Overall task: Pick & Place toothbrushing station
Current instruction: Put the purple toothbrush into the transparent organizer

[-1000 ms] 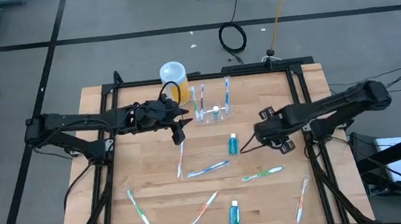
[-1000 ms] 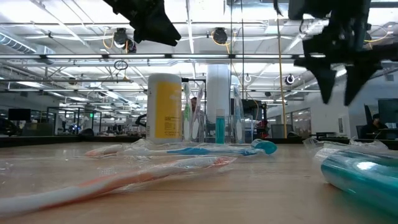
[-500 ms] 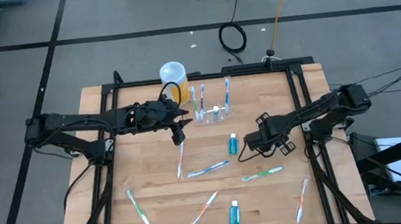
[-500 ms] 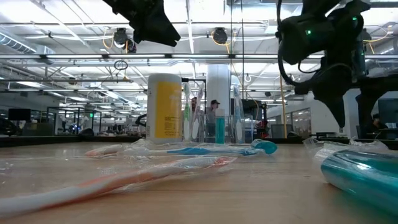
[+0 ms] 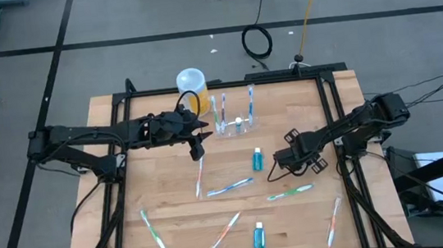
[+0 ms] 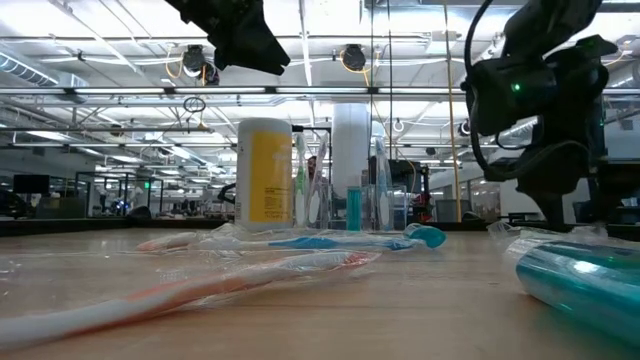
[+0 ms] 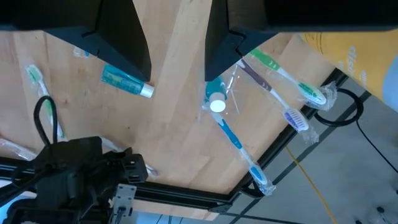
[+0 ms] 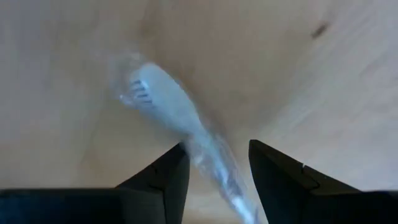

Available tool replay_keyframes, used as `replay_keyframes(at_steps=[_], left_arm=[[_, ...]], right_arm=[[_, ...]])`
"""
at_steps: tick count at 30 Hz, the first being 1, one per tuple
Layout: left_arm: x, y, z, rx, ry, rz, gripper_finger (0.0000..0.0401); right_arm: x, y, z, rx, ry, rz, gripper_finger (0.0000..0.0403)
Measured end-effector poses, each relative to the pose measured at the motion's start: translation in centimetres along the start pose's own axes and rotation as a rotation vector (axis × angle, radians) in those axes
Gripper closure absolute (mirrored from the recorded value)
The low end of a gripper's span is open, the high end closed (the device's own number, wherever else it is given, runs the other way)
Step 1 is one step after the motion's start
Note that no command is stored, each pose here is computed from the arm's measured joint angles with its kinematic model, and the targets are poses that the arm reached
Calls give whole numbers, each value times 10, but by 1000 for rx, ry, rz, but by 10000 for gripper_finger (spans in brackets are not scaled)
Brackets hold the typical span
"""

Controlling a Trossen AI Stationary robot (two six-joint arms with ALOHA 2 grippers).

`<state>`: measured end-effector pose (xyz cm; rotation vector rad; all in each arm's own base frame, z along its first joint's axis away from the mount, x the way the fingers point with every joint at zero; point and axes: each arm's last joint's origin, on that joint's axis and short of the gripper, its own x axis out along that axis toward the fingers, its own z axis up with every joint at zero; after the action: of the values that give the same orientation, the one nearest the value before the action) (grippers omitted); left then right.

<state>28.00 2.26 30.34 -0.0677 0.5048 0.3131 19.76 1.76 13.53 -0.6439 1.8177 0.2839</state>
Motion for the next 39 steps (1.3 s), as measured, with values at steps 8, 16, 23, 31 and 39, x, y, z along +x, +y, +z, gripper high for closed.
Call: replay_keyframes(at_steps=[8, 16, 23, 31, 39], left_arm=[[0, 0, 0, 2, 0, 0, 244], [0, 0, 0, 4, 0, 0, 244], [0, 0, 0, 4, -1, 0, 244], [0, 0, 0, 4, -1, 1, 244], [0, 0, 0, -15, -2, 1, 244]], right_arm=[[6, 3, 1, 5, -40, 35, 257], [3, 1, 5, 25, -81, 54, 356], [-26, -15, 23, 181, -215, 2, 382], [-86, -51, 35, 230, -370, -404, 390], [-148, -76, -2, 502, -788, -617, 378]])
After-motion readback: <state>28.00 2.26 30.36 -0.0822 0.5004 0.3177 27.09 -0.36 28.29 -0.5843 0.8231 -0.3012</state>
